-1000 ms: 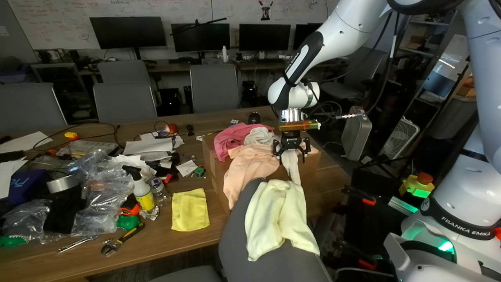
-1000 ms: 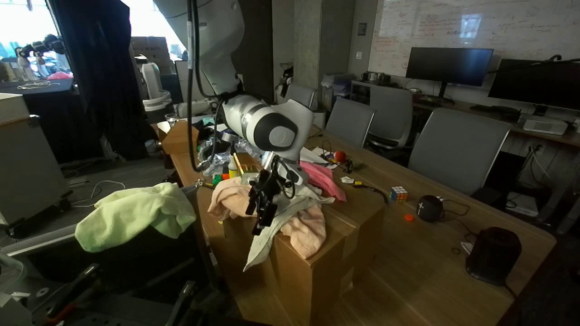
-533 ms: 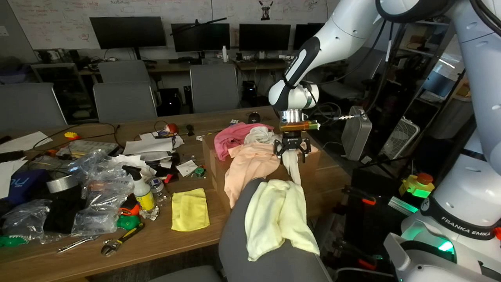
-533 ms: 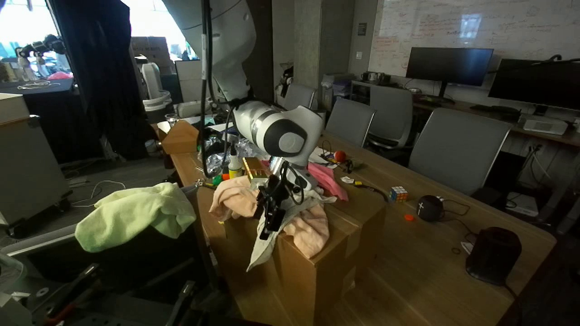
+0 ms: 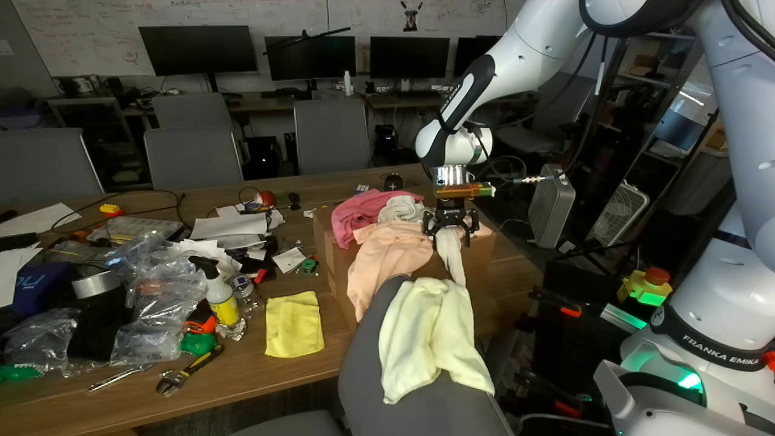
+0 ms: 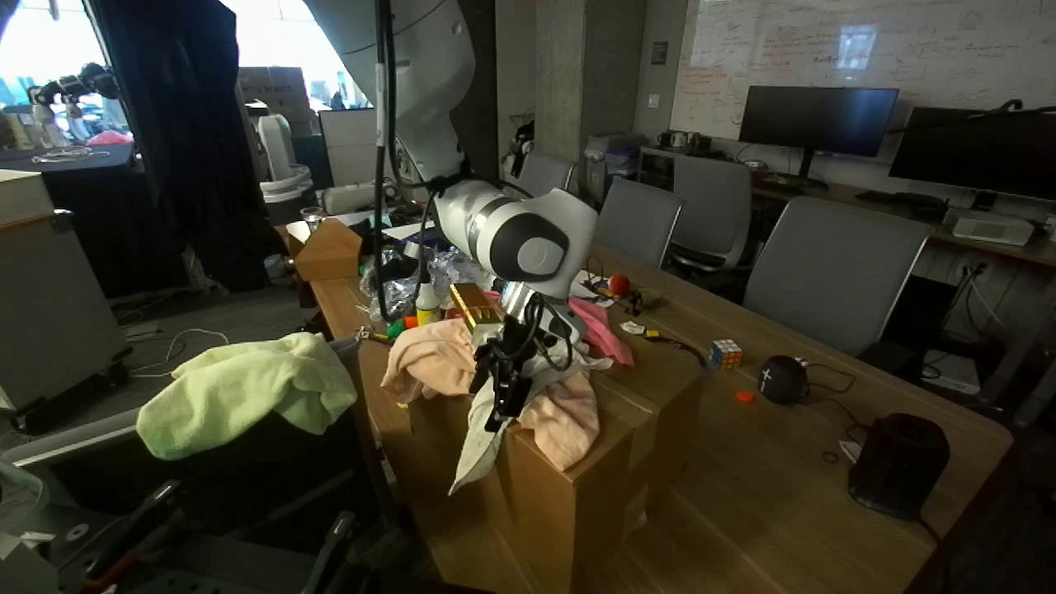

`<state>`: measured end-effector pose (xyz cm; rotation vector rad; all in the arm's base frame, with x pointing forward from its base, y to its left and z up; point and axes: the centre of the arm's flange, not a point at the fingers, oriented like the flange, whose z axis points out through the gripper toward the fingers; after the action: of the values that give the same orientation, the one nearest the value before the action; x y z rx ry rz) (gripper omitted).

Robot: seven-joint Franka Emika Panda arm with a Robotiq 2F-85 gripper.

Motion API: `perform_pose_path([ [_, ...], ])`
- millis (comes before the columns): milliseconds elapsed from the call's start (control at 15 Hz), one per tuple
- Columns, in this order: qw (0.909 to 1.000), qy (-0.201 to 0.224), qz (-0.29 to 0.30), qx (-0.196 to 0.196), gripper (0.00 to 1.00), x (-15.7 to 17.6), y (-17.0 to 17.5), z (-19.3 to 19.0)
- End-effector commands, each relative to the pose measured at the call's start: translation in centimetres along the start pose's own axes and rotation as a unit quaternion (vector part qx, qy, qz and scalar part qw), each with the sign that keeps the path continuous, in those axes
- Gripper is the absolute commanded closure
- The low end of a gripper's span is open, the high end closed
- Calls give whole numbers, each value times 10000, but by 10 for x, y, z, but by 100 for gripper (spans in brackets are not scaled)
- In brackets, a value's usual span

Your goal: Put the green and white towel and peach shirt on the backrest of the chair

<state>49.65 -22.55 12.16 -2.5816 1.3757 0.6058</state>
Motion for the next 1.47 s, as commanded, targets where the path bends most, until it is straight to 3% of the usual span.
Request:
perform_pose_path([
  [0,9996,-32,-269,-60,0,7,-4,-3],
  [200,9994,-40,-345,-66,0,8,-3,-2],
  [267,9993,-51,-378,-61,8,9,-3,-2],
  [333,9992,-52,-398,-56,25,9,-3,-2],
  [533,9988,-64,-479,-45,51,11,-4,-2],
  [933,9984,-100,-553,-18,95,11,-6,-6],
  [1000,9984,-118,-557,-24,99,11,-6,-6],
  [1400,9984,-110,-548,-38,96,3,-5,-11],
])
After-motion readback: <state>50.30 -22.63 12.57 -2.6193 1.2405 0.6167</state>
